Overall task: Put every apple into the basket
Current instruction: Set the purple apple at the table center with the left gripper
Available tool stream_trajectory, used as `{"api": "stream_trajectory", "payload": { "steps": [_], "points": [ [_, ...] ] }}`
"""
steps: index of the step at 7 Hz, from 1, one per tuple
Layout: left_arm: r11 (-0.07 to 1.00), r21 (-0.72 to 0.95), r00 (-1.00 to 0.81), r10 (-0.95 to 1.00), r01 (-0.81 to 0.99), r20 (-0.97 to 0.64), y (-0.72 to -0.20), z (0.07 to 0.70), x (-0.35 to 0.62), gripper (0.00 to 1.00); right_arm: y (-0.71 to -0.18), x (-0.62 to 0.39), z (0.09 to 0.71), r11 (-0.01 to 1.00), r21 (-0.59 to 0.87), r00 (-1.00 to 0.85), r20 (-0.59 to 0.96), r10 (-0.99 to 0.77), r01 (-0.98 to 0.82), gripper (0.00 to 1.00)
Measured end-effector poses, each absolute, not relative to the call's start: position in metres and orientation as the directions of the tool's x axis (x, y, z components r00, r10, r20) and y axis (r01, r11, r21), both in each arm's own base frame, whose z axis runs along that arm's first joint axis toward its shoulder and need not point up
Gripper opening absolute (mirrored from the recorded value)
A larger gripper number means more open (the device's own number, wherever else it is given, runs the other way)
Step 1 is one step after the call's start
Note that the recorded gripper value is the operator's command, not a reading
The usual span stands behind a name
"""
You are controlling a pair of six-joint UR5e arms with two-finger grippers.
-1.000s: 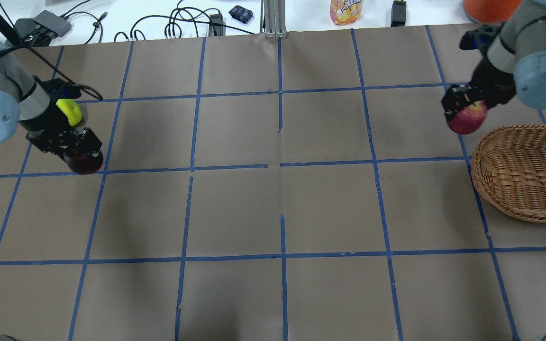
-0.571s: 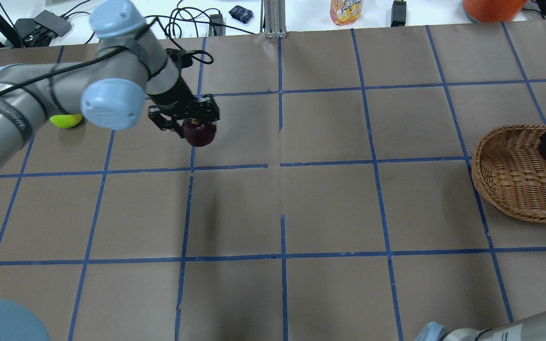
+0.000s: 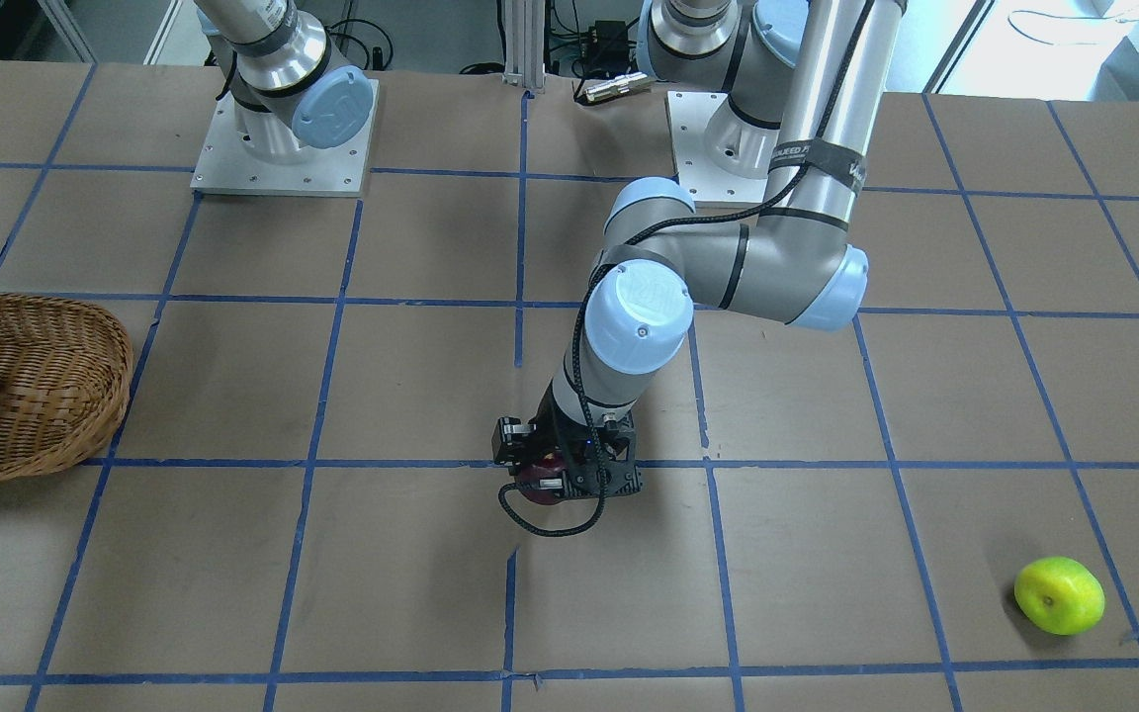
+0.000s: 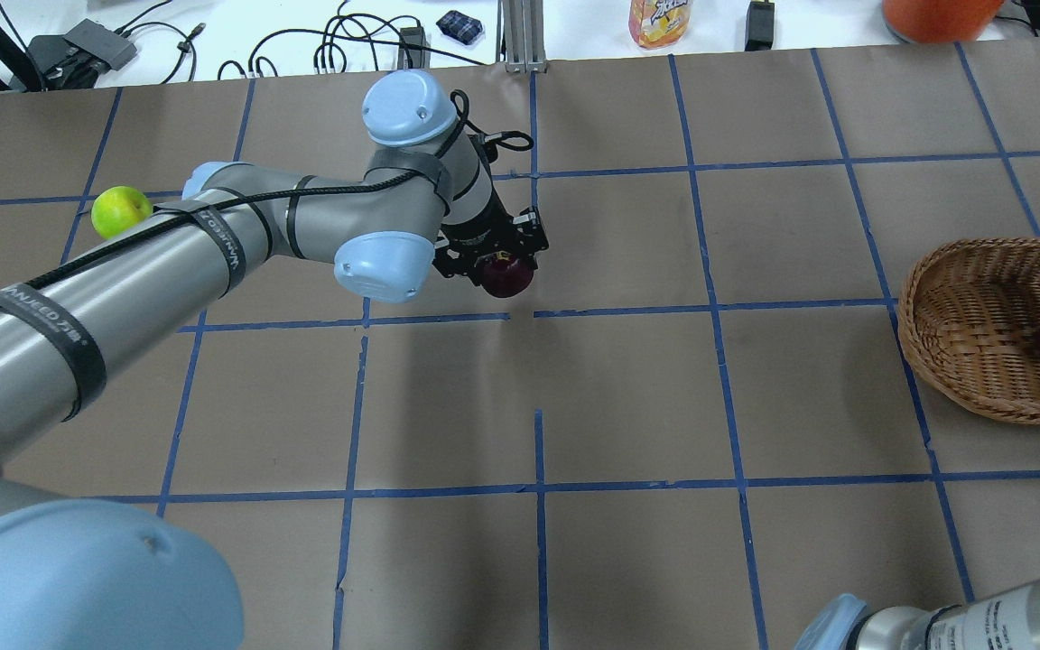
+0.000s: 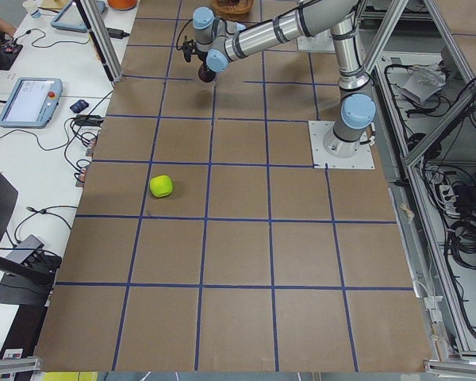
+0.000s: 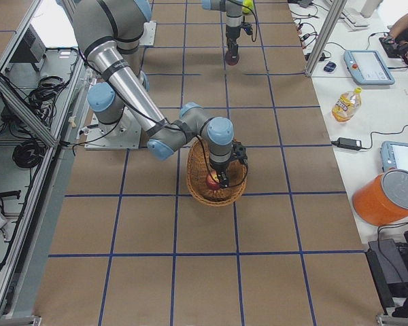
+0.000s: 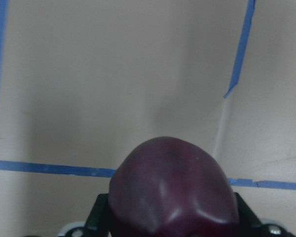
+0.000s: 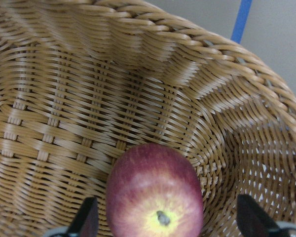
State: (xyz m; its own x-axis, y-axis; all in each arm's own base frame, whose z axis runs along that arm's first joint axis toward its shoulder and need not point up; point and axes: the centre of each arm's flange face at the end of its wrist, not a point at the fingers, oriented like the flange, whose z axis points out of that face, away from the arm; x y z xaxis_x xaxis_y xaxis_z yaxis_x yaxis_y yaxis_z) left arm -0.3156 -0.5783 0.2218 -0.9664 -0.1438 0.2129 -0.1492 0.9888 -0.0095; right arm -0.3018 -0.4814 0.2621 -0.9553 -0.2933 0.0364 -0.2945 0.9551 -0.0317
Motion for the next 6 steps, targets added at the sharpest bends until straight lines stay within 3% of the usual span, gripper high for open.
{"api": "stream_trajectory", "payload": {
  "steps": [2,4,6],
  "points": [
    [0.98,-0.021,-0.957,-0.19,-0.199,0.22,-0.577,0.212,-0.331,1.0,-0.498,-0.229,0.307,0.961,-0.045,-0.962,0.011,-0.273,-0.273,1.0],
    [0.975,-0.042,-0.954,-0.204,-0.218,0.222,-0.598,0.266,-0.292,1.0,-0.536,-0.094,0.318,0.989,-0.055,-0.99,-0.008,-0.141,-0.141,1.0],
    [0.989,-0.022,-0.978,-0.138,-0.143,0.154,-0.626,0.334,-0.187,1.0,-0.558,0.047,0.3,0.996,-0.086,-1.0,-0.025,0.003,0.006,1.0]
  ]
}}
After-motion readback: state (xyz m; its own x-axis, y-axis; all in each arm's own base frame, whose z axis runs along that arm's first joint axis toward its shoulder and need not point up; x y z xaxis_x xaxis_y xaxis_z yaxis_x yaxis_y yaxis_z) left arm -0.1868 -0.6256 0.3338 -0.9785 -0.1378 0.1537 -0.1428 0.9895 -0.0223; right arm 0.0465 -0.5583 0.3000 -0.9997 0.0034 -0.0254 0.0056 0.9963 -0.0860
